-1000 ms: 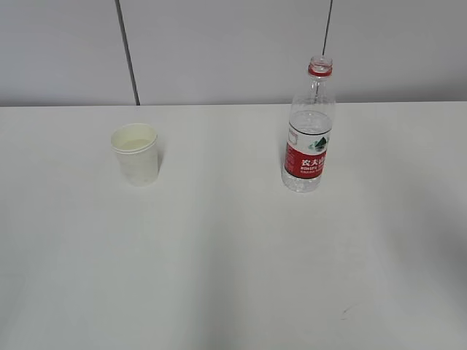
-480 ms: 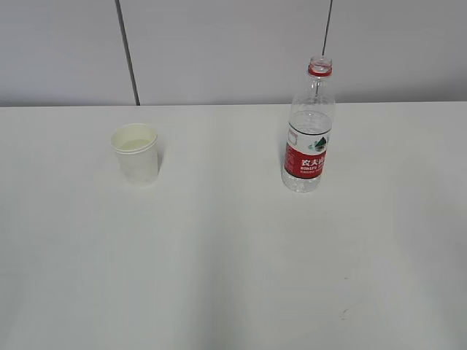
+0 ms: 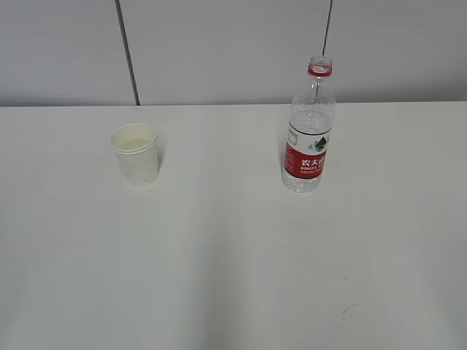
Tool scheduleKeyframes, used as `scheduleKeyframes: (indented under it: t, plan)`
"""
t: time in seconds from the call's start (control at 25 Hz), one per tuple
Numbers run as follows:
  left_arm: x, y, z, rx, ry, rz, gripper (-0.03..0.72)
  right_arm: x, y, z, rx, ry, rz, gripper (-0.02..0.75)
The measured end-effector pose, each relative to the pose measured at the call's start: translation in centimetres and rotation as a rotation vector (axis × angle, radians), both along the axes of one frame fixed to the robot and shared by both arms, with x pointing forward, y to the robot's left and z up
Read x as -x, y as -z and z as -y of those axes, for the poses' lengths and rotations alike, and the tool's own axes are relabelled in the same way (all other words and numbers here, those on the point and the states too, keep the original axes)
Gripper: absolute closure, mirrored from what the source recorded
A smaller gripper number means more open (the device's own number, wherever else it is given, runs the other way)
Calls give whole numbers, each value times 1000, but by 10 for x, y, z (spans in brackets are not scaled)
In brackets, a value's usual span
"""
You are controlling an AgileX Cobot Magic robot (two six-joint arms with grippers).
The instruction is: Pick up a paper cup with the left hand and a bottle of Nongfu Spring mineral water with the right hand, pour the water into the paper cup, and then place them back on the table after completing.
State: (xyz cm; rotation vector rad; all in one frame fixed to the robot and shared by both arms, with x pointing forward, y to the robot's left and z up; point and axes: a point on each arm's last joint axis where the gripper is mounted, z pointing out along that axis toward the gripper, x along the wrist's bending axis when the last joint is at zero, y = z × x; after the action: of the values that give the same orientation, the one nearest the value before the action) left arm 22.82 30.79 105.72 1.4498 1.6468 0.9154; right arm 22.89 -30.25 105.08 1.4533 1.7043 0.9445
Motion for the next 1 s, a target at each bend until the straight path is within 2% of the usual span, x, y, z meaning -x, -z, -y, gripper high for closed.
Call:
scheduleKeyframes:
  t: [0.72, 1.0]
  plan:
    - [0, 0, 0, 0, 0, 0, 440, 0, 6, 3, 28, 20, -23, 204]
    - [0, 0, 0, 0, 0, 0, 440, 1, 6, 2, 29, 95, -24, 203]
